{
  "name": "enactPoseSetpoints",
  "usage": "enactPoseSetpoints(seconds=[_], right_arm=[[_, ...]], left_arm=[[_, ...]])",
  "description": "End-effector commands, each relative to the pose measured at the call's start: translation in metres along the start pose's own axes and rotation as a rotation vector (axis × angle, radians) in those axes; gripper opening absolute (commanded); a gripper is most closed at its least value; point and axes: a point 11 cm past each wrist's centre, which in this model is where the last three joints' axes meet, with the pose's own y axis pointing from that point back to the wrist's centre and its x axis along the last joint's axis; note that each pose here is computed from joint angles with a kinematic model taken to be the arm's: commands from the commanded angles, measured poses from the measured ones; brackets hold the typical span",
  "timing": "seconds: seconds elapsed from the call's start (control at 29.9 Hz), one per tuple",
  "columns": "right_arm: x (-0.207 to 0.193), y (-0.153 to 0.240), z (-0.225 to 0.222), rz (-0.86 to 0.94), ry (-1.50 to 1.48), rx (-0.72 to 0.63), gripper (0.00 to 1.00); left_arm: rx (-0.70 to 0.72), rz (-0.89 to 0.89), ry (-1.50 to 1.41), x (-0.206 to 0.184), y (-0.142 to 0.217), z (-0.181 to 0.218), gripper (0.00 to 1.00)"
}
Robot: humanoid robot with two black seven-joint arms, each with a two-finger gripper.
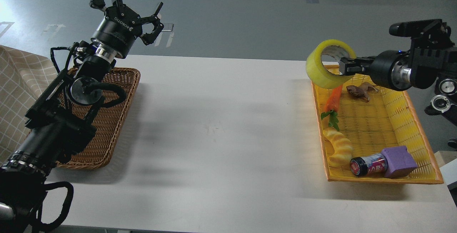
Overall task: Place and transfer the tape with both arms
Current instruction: 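Lift the tape roll out of the tray and lower it onto the table center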
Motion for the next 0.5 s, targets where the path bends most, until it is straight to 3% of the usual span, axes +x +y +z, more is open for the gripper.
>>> enactPoseSetpoints(seconds=[0.0, 0.17, 0.47], right_arm=[[0.003, -0.018, -0.029, 0.0, -0.009, 0.057, 0.0], [-0.003, -0.058, -0.079, -0.047, -0.011, 0.12, 0.0], [-0.035, -0.095, -0.14, -0.147, 0.021, 0.177, 0.0]], left_arm=[[0.002, 0.0, 0.0, 0.0, 0.0, 0.0, 0.98], [0.002, 0.0, 0.0, 0.0, 0.0, 0.0, 0.98], [0.003, 0.001, 0.0, 0.0, 0.001, -0.001, 0.98]])
